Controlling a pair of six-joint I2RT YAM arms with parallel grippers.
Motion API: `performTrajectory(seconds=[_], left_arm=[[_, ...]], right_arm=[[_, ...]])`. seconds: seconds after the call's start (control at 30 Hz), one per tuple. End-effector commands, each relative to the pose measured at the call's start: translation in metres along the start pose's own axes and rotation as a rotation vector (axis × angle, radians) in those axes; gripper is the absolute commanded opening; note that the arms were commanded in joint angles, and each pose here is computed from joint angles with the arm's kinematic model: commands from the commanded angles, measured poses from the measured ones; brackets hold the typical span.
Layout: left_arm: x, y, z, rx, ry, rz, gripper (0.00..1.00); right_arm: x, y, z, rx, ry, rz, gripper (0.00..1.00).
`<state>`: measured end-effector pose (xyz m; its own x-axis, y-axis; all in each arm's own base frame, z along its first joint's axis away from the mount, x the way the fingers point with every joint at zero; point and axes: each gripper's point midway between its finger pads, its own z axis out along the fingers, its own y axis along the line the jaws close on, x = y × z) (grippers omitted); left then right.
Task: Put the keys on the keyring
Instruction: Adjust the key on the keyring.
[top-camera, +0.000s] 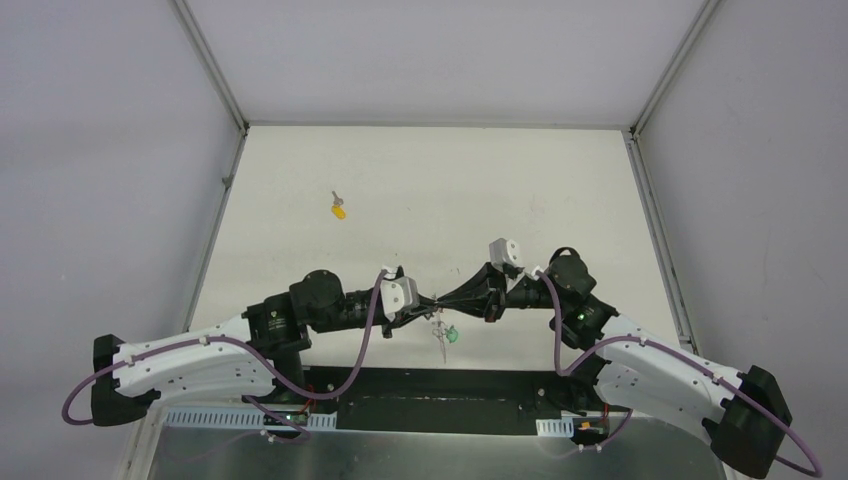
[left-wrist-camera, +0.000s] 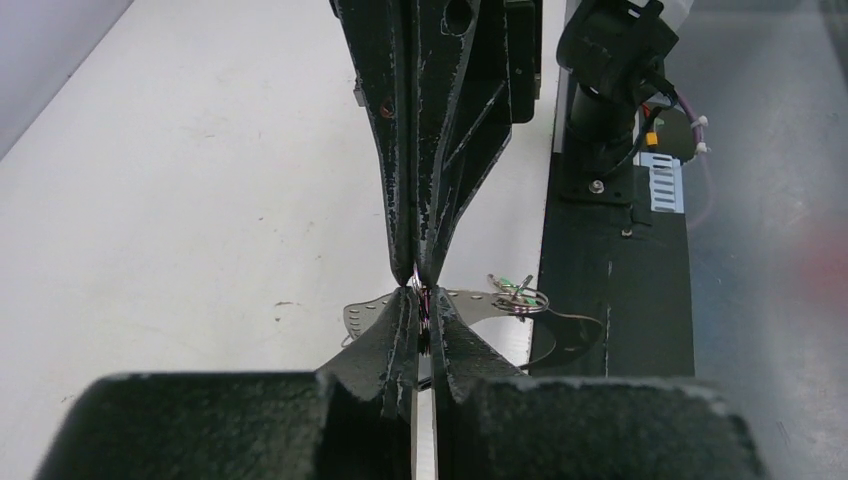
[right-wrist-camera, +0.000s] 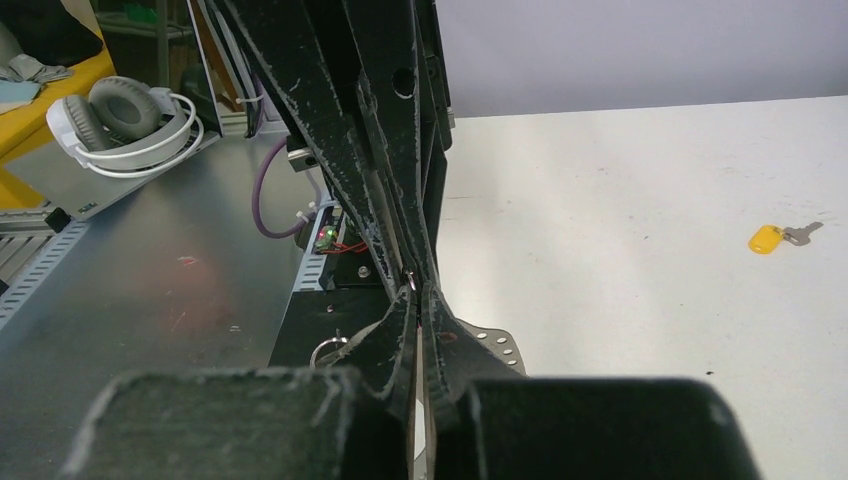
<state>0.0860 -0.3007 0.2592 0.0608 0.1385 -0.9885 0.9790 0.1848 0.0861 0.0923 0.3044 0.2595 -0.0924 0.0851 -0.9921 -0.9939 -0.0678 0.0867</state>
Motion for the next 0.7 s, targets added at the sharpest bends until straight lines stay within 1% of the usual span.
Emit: performTrajectory(seconds=[0.0,0.07,0.17,0.23,0.33,0.37,0.4,0.43,0.5,0.57,0.63,0.67], left_arm=[[-0.026,0.004,-0.003,-0.016,-0.105,0.032,0.00],[-0.025,0.004,-0.004,-0.014,-0.092,0.039,0.00],[-0.018,0.006,-0.006,-0.022,-0.039,0.038,0.00],[-0.023,0.008,-0.008,-0.029,-0.018,0.045,0.00],[-0.025,0.011,-0.011,-0.028,0.055,0.060,0.00],[-0.025,0.011,-0.012,-0.024,0.086,0.064,0.00],[-0.027,0.011,-0.013,-0.018,0.116,0.068,0.00],[-0.026,0.011,-0.014,-0.011,0.154,0.068,0.00],[-0.027,0.010,-0.016,0.010,0.227,0.065,0.00],[-0.027,0.009,-0.019,0.027,0.300,0.059,0.00],[-0.026,0.009,-0.022,0.034,0.379,0.049,0.00],[-0.018,0.009,-0.025,0.040,0.449,0.040,0.00]], right_arm=[[-0.016,0.002,0.001,-0.003,-0.049,-0.054,0.00],[-0.017,0.002,0.001,-0.002,-0.051,-0.056,0.00],[-0.018,0.002,0.000,0.003,-0.053,-0.057,0.00],[-0.018,0.002,0.000,0.008,-0.047,-0.050,0.00],[-0.019,0.004,-0.002,0.010,-0.035,-0.039,0.00],[-0.019,0.004,-0.003,0.010,-0.033,-0.037,0.22],[-0.021,-0.003,-0.004,0.050,-0.040,-0.068,0.47],[-0.022,-0.004,-0.005,0.062,-0.042,-0.077,0.54],[-0.024,-0.005,-0.006,0.075,-0.046,-0.080,0.61],[-0.026,-0.005,-0.007,0.076,-0.050,-0.087,0.66],[-0.028,-0.005,-0.006,0.075,-0.053,-0.091,0.67],[-0.029,-0.005,-0.006,0.073,-0.054,-0.091,0.67]])
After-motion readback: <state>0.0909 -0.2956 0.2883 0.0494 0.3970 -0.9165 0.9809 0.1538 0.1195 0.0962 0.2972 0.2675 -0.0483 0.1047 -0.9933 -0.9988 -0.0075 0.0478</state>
